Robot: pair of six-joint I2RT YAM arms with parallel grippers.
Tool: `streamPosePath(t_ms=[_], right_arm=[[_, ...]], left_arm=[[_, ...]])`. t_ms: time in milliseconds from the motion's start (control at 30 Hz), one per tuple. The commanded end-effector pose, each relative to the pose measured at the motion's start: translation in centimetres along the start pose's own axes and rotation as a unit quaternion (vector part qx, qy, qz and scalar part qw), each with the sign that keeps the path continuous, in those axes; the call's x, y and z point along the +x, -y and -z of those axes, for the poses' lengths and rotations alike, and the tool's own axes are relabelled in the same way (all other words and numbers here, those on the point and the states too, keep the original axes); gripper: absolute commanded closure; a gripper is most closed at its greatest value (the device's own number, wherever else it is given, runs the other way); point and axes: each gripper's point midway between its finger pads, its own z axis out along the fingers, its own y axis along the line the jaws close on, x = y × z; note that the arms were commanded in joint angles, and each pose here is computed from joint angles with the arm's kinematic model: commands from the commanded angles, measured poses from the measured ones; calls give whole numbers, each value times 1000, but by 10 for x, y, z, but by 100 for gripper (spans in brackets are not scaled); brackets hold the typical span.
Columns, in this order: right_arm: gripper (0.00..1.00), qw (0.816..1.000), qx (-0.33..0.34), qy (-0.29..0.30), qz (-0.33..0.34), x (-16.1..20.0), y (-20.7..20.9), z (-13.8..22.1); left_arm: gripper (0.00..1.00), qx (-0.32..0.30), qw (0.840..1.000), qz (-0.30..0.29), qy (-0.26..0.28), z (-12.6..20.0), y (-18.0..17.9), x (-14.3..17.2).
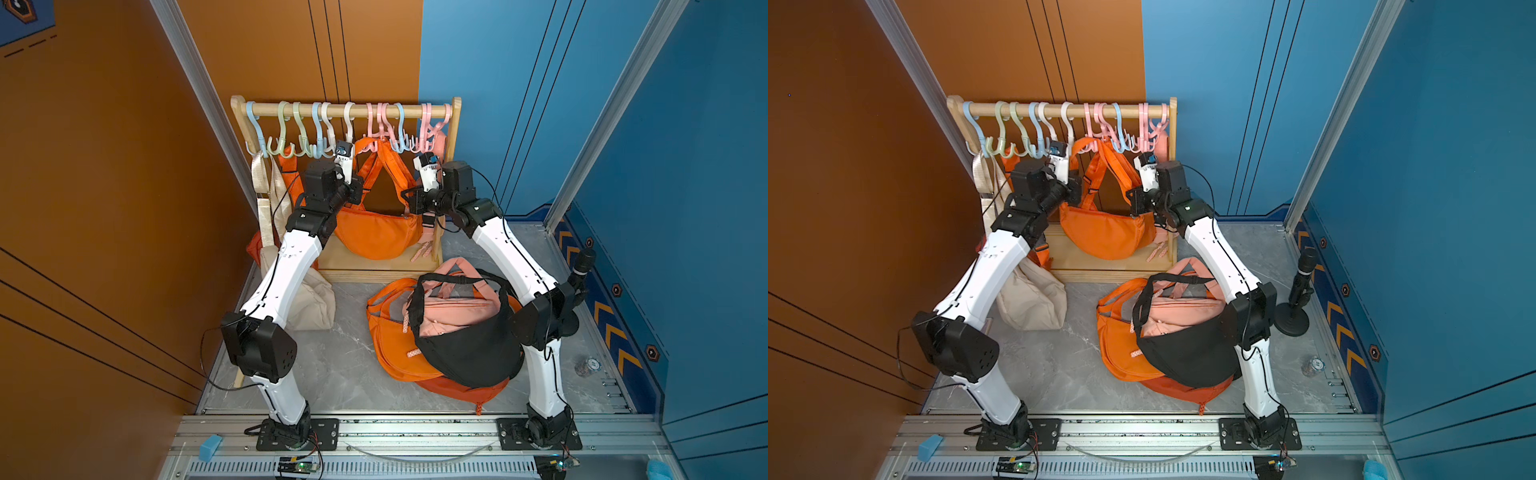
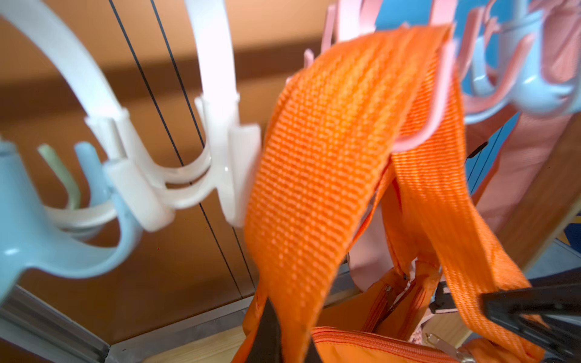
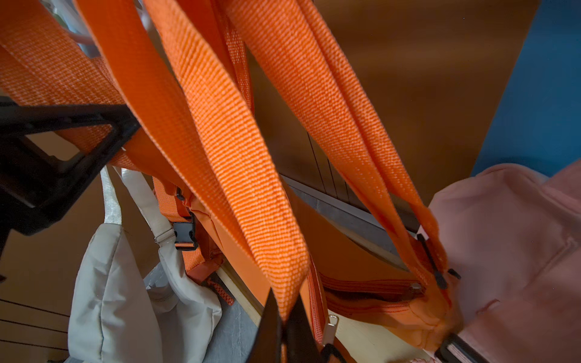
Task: Take the bag off the hook
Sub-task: Pick up the bag from the hook.
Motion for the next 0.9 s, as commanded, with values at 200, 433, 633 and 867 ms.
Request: streamPosePath(t_ms=[200, 433, 633, 867], right_arm=[[100, 999, -25, 47, 2, -45, -32, 36], [100, 997, -33, 60, 15, -60, -58, 63], [100, 997, -34, 58, 32, -59, -78, 78], [100, 996, -28, 64, 49, -55, -95, 103]], left_arm=[[100, 21, 998, 7, 52, 44, 7, -61], [100, 28, 997, 5, 73, 75, 11, -79], [100, 39, 995, 2, 91, 108, 18, -90], [100, 52, 993, -2, 105, 142, 28, -93]])
